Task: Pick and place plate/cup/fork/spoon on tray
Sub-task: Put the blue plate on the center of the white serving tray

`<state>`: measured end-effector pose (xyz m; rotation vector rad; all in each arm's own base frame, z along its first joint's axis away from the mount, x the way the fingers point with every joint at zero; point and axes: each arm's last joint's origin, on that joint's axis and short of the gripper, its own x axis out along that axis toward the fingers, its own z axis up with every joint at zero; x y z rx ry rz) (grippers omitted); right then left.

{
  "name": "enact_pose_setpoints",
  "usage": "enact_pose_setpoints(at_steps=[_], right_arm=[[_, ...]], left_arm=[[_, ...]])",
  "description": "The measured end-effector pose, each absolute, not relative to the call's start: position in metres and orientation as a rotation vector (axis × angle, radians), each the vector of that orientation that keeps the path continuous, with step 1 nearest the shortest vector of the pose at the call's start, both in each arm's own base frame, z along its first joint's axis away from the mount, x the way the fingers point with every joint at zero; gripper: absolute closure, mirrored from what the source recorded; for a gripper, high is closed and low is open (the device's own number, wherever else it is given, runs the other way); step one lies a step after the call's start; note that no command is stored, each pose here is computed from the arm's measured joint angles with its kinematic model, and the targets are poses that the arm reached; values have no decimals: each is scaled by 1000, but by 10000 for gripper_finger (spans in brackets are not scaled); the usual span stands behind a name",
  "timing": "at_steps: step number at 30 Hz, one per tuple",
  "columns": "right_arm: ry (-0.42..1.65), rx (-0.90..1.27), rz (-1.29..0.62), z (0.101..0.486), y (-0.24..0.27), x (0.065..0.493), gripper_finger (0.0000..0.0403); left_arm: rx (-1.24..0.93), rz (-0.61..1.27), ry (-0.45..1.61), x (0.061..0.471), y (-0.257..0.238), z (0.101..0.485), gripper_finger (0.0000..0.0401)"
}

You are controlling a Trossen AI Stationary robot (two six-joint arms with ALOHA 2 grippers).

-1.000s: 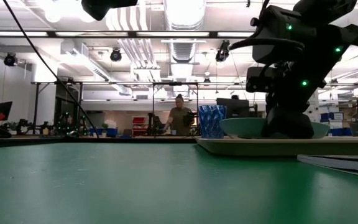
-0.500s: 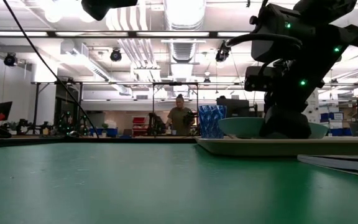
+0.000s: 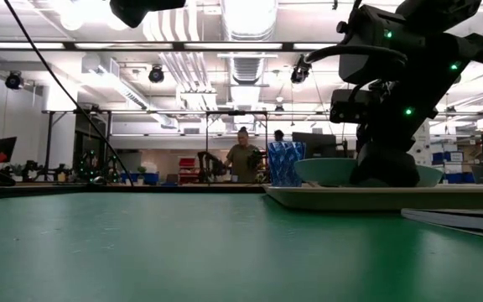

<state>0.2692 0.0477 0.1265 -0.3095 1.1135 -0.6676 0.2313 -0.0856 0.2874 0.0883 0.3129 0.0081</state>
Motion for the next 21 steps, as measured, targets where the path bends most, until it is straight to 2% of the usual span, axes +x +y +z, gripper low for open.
enact_pose_setpoints(at_steps=[21], right_arm=[[1125, -306, -636, 126, 48, 270, 390]], left_arm=[[88, 9, 313, 231, -85, 287, 252]])
